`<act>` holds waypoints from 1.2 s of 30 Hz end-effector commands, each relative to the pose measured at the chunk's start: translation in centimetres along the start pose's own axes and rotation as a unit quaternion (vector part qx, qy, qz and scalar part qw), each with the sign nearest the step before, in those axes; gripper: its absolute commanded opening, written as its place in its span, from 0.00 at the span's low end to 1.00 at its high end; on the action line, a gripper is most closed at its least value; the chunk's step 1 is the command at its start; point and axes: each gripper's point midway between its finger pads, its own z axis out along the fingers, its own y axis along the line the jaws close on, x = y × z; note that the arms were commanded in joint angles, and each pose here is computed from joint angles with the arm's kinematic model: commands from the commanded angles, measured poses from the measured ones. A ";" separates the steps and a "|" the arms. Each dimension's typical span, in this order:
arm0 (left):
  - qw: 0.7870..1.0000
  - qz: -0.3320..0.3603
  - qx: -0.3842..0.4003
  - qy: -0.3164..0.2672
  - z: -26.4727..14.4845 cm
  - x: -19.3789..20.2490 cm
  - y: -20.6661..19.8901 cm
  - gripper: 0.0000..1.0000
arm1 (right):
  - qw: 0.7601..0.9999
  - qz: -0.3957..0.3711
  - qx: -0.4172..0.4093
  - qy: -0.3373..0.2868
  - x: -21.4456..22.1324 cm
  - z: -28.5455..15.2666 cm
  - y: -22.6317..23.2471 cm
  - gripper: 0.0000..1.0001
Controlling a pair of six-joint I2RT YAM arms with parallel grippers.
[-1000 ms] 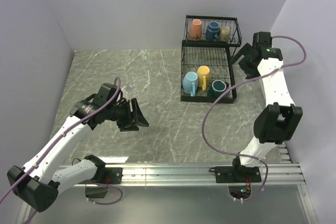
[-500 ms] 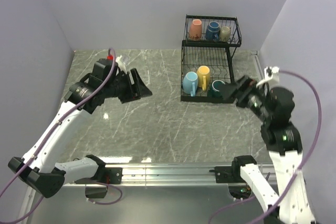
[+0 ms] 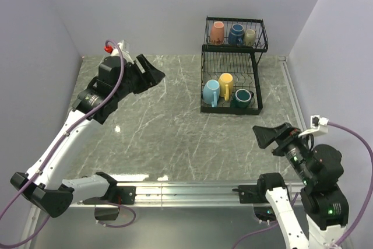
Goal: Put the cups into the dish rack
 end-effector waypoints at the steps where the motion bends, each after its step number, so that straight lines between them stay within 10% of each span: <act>1: 0.995 -0.009 0.005 -0.100 -0.5 -4.3 -0.7 0.73 | 0.999 0.001 0.036 0.001 1.1 -1.8 -1.7 1.00; 18: 0.950 0.013 0.030 -0.311 -2.5 -7.9 2.2 0.64 | 0.991 0.099 0.039 -0.076 4.6 -5.2 -4.7 1.00; 23: 0.947 0.081 0.161 -0.265 -2.2 -4.1 -0.8 0.68 | 0.991 0.107 0.050 -0.055 5.7 -5.0 -5.3 1.00; 29: 0.893 0.107 0.417 -0.130 -4.2 2.1 -8.3 0.69 | 0.992 0.093 0.035 -0.078 4.9 -6.0 -4.6 1.00; 36: 0.905 0.156 0.391 -0.065 -0.8 4.8 -7.8 0.66 | 0.991 0.099 0.041 -0.085 5.1 -7.2 -4.9 1.00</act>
